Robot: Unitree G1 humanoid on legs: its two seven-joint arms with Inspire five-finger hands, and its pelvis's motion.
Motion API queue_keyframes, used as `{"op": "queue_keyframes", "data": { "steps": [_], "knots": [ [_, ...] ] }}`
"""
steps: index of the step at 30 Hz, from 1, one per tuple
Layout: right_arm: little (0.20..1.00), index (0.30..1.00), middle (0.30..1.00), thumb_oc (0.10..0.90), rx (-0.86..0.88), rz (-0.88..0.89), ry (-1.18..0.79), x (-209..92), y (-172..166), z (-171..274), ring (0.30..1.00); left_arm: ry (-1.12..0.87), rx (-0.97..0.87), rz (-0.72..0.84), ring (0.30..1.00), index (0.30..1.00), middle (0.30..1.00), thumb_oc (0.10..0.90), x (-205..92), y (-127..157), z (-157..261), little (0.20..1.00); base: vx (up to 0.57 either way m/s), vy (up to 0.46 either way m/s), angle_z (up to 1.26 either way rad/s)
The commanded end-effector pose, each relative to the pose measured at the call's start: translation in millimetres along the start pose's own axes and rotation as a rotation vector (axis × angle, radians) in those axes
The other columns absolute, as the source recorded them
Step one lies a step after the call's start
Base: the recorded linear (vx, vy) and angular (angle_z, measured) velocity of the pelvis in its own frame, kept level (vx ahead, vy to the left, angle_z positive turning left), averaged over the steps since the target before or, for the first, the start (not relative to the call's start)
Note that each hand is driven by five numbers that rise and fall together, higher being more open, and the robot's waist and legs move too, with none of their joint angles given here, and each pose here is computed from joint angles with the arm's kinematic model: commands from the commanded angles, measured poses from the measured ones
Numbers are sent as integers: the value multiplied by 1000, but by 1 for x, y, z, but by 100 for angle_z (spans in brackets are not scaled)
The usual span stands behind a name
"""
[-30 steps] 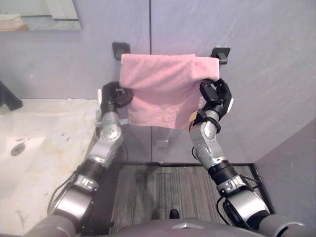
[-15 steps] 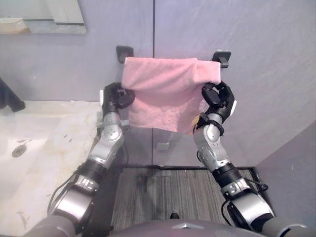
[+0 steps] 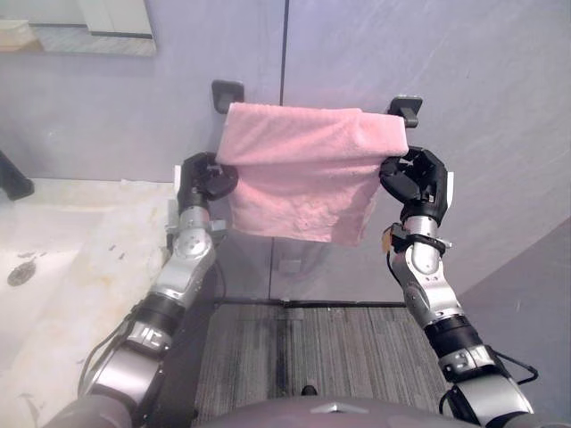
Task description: Organize the bathroom.
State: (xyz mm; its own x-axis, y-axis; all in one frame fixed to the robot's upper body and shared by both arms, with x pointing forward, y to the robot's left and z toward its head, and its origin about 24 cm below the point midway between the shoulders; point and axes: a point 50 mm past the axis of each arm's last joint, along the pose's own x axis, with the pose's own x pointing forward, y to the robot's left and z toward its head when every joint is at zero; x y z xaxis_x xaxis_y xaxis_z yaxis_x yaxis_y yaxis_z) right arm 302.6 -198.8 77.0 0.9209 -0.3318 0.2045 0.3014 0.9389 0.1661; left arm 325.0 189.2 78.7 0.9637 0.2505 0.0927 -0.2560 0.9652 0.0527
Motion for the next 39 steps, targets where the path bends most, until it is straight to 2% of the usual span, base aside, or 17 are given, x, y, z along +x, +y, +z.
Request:
{"op": "queue_keyframes", "data": {
  "steps": [1,6,7,8,9,10,11,21,30,39],
  "knots": [
    [300,300,300,400,-111,-248,31,-18,-91,-6,300,-217,-4,136,300,300,300,400,23,32,46,300,0,0,0],
    [300,300,300,400,-92,-258,70,-20,-93,-11,300,-210,-3,134,300,300,300,400,24,31,46,300,0,0,0],
    [394,394,394,463,-91,-248,90,-21,-92,-14,394,-204,-2,123,300,300,300,400,24,28,44,300,0,0,0],
    [900,900,900,800,-86,-243,99,-22,-91,-16,900,-198,-1,121,514,514,514,543,24,27,44,514,0,0,0],
    [900,900,900,800,-86,-243,99,-22,-91,-16,900,-198,-1,121,514,514,514,543,24,27,44,514,0,0,0],
    [900,900,900,800,-86,-241,102,-23,-89,-17,900,-193,-2,120,733,733,733,689,23,25,42,733,0,0,0],
    [900,900,900,800,-99,-233,109,-24,-86,-20,900,-172,-3,108,900,900,900,800,22,23,39,900,-46,-22,0],
    [900,900,900,800,-149,-169,205,-38,-74,-40,900,2,-49,20,900,900,900,800,3,10,-1,900,-48,-25,-8],
    [900,900,900,800,-176,-177,317,-57,-72,-62,900,136,-2,-163,900,900,900,800,-26,-1,-31,900,-75,-42,-3],
    [900,900,900,800,-222,-212,444,-80,-80,-86,900,403,-41,-177,900,900,900,800,-67,14,-80,900,-117,-70,11]
  ]
}}
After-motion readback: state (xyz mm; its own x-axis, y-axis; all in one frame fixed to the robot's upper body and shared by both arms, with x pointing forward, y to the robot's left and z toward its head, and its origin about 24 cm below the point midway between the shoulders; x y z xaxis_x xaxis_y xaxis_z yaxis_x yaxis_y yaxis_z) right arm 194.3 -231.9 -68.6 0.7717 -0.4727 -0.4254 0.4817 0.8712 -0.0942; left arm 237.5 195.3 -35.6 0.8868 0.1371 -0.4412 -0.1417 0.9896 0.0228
